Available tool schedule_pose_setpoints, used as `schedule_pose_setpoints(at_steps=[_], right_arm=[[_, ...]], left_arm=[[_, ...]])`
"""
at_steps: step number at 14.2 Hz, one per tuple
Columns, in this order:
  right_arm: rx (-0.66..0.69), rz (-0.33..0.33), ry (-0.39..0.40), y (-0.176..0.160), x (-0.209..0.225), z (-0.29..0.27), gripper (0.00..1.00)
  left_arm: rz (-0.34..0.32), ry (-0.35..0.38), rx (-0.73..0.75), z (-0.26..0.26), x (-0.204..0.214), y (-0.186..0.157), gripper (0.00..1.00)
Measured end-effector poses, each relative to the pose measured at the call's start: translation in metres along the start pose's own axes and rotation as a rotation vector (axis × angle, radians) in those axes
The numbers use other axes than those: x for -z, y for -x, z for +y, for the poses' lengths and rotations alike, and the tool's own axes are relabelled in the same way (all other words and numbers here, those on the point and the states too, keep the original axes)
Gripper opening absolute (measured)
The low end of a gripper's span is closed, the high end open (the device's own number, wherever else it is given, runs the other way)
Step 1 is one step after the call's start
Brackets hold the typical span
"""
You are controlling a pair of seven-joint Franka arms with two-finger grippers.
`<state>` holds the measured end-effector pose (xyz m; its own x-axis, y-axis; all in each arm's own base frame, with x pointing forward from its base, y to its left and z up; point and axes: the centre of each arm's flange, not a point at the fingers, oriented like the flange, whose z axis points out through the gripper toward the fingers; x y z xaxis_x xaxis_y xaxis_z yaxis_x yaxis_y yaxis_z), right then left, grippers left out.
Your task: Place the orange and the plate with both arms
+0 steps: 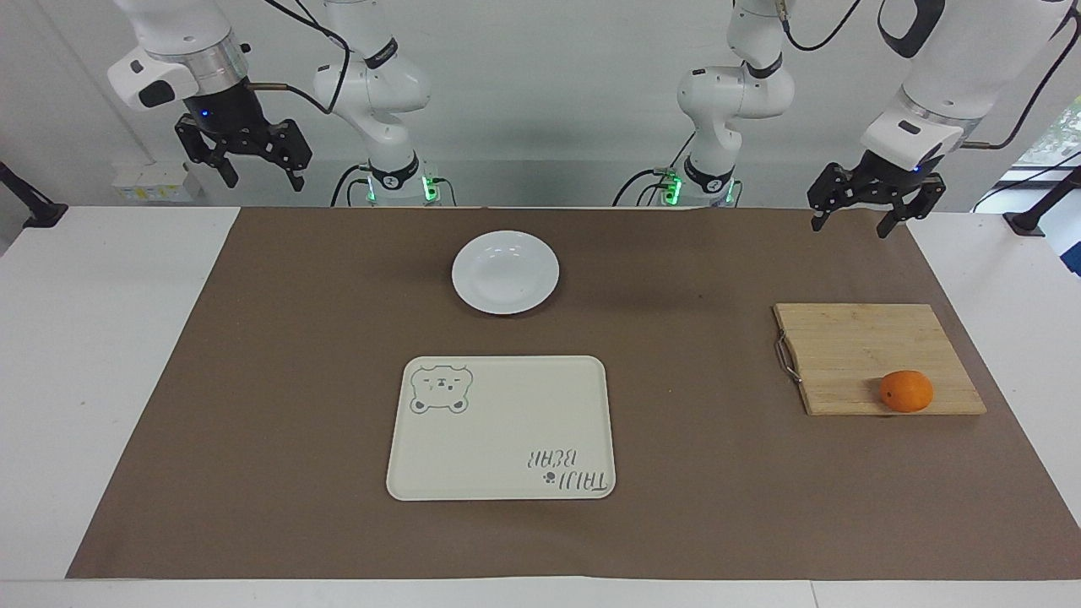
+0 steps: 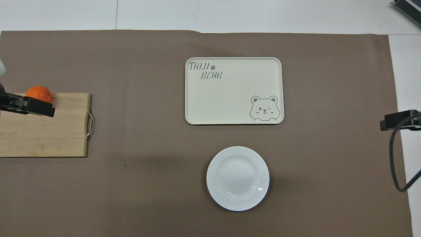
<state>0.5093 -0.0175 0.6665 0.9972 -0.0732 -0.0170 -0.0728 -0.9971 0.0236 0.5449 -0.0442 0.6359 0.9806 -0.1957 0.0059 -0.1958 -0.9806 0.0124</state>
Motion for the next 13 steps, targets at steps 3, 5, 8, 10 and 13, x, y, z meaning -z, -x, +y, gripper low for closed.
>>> schedule_pose_setpoints(at_steps=[3, 5, 8, 10, 13], right_arm=[[0.0, 0.0, 0.0, 0.0, 0.0, 0.0, 1.0], [0.0, 0.0, 0.0, 0.0, 0.0, 0.0, 1.0], [0.0, 0.0, 0.0, 0.0, 0.0, 0.0001, 1.0], [-0.001, 0.0, 0.0, 0.0, 0.0, 0.0003, 1.0], [-0.001, 0.0, 0.0, 0.0, 0.0, 0.0003, 1.0]], left_arm=[[0.0, 0.0, 0.0, 0.0, 0.0, 0.0, 1.0], [0.001, 0.0, 0.0, 0.0, 0.0001, -0.0001, 1.0], [0.005, -0.001, 0.0, -0.0001, 0.0005, -0.0005, 1.0], [0.013, -0.002, 0.0, -0.0002, 0.0011, -0.0014, 1.0], [0.025, -0.003, 0.0, -0.0003, 0.0022, -0.0026, 1.0]])
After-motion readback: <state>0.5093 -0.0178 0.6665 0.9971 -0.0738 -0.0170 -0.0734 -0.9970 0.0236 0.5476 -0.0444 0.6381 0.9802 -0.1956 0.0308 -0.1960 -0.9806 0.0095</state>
